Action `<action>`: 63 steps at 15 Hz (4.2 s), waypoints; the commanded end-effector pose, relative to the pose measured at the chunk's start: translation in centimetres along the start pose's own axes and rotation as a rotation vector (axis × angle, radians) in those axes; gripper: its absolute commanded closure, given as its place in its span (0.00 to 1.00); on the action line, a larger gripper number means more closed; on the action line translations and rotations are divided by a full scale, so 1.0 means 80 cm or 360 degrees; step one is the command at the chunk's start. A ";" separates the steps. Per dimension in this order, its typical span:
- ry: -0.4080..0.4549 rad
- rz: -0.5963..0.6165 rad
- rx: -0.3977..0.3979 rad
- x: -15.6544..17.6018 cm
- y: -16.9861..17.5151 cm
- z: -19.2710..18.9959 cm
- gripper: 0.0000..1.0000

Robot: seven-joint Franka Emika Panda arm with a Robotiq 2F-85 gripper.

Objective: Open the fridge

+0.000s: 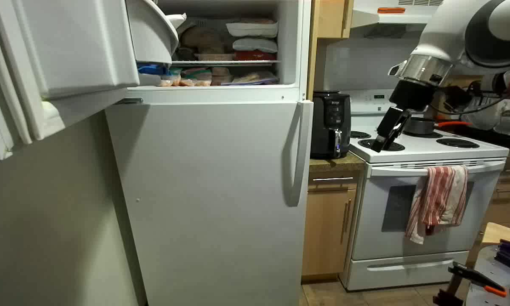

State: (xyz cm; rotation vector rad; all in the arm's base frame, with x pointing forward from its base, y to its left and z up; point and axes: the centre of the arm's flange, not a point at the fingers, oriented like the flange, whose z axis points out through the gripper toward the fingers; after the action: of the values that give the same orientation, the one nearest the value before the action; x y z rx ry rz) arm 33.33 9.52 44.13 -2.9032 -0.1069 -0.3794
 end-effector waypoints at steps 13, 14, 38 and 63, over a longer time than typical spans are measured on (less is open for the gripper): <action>0.0226 -0.0336 0.0099 0.063 -0.082 -0.086 0.00; 0.0259 -0.0385 0.0107 0.070 -0.091 -0.098 0.00; 0.0619 -0.1006 0.0282 0.146 -0.262 -0.246 0.00; 0.0637 -0.1055 0.0303 0.145 -0.305 -0.255 0.00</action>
State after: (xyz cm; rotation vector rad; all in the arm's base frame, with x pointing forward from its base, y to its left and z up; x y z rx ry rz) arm 37.10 29.36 71.28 -2.4690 -0.9822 -0.9783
